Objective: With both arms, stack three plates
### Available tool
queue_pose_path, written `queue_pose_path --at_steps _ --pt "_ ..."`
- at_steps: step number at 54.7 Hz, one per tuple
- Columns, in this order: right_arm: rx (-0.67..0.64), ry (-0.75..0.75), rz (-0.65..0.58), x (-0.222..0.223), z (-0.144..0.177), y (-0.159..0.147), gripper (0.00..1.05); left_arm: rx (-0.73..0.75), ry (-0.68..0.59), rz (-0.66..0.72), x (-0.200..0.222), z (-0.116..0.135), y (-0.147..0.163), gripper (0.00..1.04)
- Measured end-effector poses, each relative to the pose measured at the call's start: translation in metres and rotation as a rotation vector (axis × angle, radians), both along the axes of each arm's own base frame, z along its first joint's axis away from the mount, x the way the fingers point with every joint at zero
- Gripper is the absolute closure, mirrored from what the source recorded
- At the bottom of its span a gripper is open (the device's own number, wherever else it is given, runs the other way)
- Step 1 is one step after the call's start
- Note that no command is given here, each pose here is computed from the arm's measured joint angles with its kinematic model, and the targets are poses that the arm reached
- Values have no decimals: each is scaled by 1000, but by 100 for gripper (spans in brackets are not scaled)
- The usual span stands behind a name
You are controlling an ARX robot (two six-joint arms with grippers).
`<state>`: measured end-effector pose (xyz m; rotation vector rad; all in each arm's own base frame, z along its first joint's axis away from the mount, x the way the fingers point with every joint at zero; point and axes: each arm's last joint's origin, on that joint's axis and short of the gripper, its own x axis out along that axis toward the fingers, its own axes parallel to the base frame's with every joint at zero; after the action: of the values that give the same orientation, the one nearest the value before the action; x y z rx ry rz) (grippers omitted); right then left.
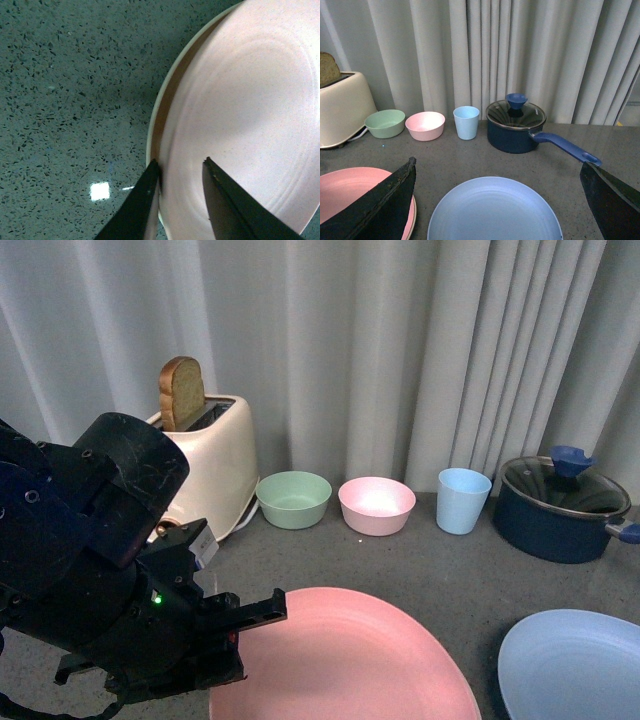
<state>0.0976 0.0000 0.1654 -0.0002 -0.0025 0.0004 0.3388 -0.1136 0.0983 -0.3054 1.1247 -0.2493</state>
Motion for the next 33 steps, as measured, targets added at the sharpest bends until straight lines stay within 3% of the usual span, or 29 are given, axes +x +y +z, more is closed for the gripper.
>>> queue_pose_path --at_steps 2,14,22,26,33 --pt "0 0 0 0 0 0 7 -2 -4 6 1 2 3 64" --pt "0 0 0 0 0 0 7 -3 -80 26 -2 26 20 30" --pt "0 0 0 0 0 0 7 28 -297 48 -15 61 35 6" --pt "0 0 0 0 0 0 7 32 -472 66 -30 81 40 8" --pt "0 0 0 0 0 0 7 12 -617 61 -43 108 43 7"
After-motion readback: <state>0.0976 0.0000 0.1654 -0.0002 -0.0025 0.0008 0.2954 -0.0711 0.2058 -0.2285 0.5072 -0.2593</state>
